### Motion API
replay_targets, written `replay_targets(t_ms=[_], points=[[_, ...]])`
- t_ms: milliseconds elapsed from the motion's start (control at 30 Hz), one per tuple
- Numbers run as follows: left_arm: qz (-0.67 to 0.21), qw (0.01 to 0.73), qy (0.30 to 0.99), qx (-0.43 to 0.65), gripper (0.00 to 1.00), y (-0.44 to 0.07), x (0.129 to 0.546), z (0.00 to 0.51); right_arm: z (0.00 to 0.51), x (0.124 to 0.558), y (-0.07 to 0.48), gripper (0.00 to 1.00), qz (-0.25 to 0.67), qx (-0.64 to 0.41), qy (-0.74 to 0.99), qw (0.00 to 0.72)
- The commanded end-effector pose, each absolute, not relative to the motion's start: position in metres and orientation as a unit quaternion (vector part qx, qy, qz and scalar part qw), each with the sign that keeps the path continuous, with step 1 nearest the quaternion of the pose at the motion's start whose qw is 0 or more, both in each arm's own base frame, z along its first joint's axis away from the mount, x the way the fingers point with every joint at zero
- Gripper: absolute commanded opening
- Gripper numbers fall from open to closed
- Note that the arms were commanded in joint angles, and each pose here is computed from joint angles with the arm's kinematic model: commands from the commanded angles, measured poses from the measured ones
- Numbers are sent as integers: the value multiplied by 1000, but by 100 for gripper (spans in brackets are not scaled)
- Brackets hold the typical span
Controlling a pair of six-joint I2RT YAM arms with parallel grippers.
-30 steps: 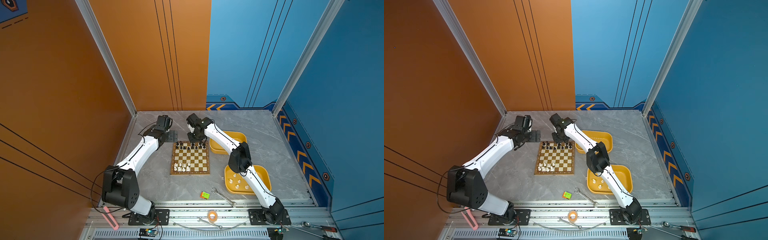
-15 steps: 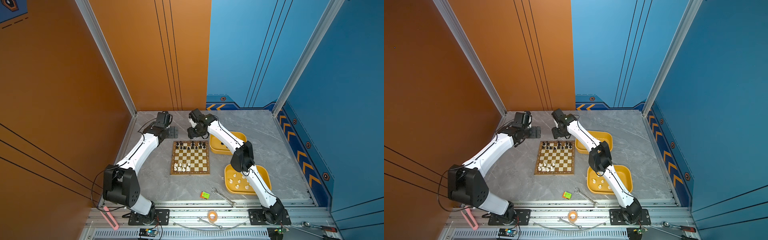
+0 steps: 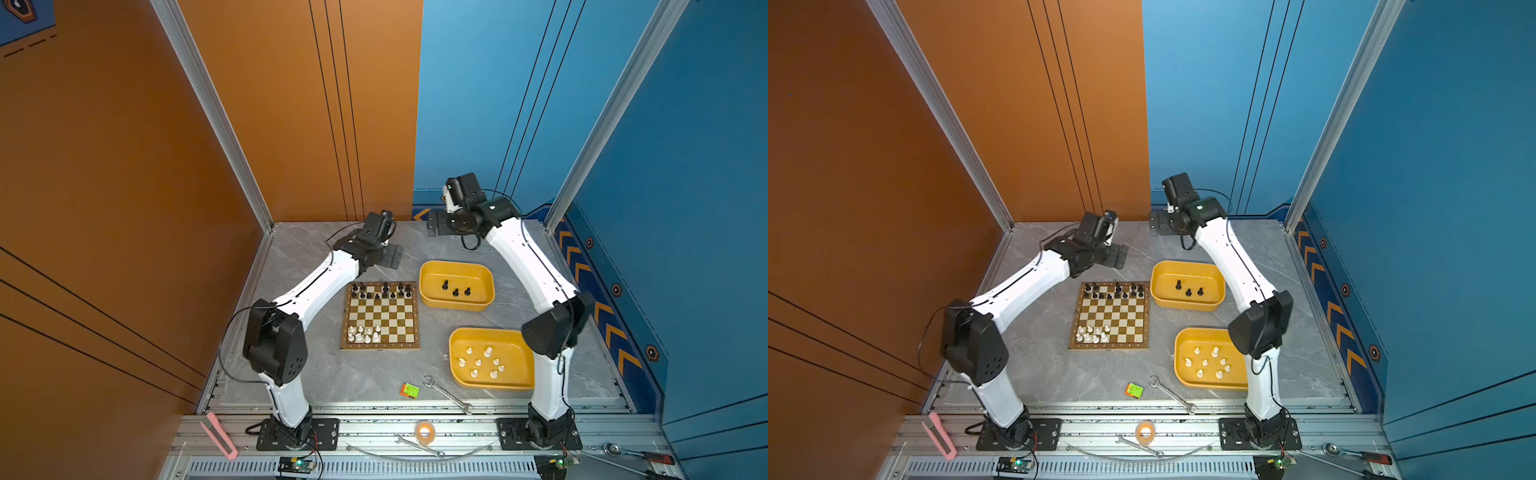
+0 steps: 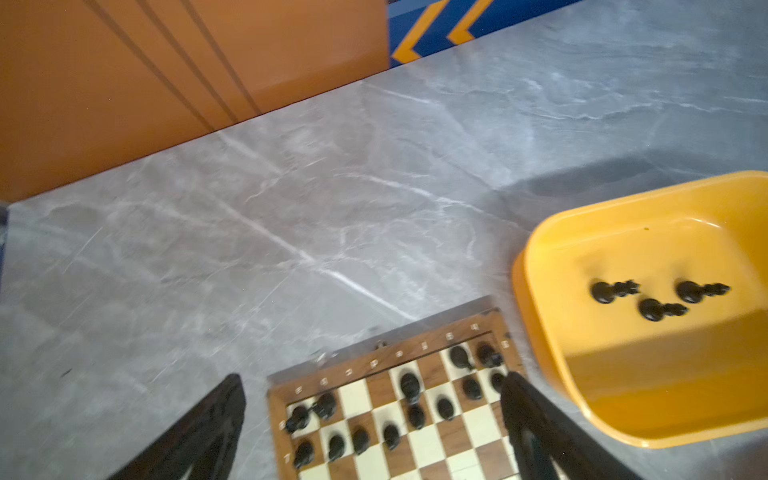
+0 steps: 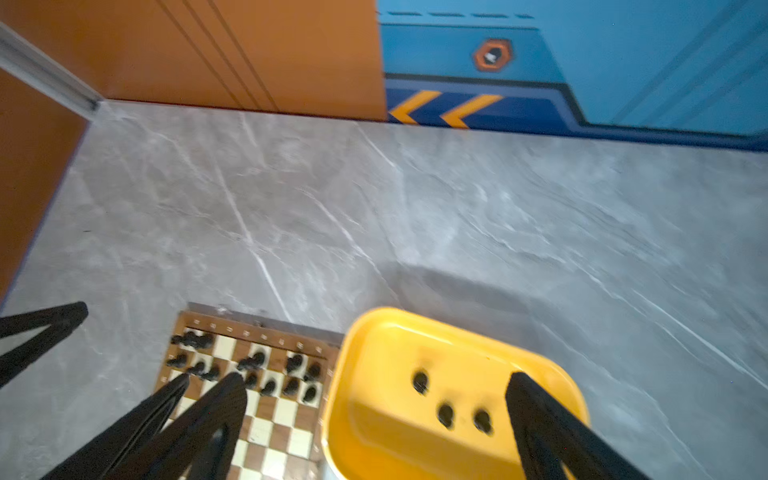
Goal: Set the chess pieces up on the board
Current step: 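Raise the right gripper off the board while the left arm reaches toward the tray, then lower the left gripper onto a crowned black piece in the yellow tray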
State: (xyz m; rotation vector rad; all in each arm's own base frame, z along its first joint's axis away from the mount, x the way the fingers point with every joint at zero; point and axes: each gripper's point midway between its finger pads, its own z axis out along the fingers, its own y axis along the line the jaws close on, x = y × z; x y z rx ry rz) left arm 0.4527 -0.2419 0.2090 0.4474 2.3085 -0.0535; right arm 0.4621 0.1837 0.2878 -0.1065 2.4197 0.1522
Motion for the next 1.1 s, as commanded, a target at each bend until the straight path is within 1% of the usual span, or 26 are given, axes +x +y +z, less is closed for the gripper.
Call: replay_targets(t_ms=[0, 133, 200, 300, 367, 433, 500, 667, 800, 1067], points=[[-2, 367, 900, 236, 95, -292, 443, 197, 269, 426, 120, 100, -16, 0, 949, 316], [-43, 348, 901, 256, 87, -363, 440, 186, 252, 382, 79, 100, -8, 36, 958, 284], [-59, 333, 906, 256, 81, -385, 440, 178, 253, 362, 67, 100, 2, 46, 958, 282], [-70, 314, 914, 249, 76, -403, 440, 167, 250, 340, 58, 100, 17, 59, 960, 274], [-67, 300, 920, 242, 72, -406, 439, 156, 248, 327, 55, 100, 28, 66, 961, 267], [-62, 287, 927, 235, 63, -404, 438, 148, 247, 315, 51, 100, 35, 76, 960, 266], [-58, 277, 931, 229, 58, -400, 436, 140, 246, 306, 48, 100, 40, 85, 959, 267], [-69, 247, 940, 227, 55, -398, 429, 122, 242, 294, 44, 100, 43, 100, 958, 266], [-71, 235, 941, 232, 53, -401, 425, 112, 242, 294, 42, 100, 42, 110, 957, 266], [-76, 210, 948, 225, 47, -400, 428, 86, 242, 291, 40, 100, 39, 117, 957, 262]])
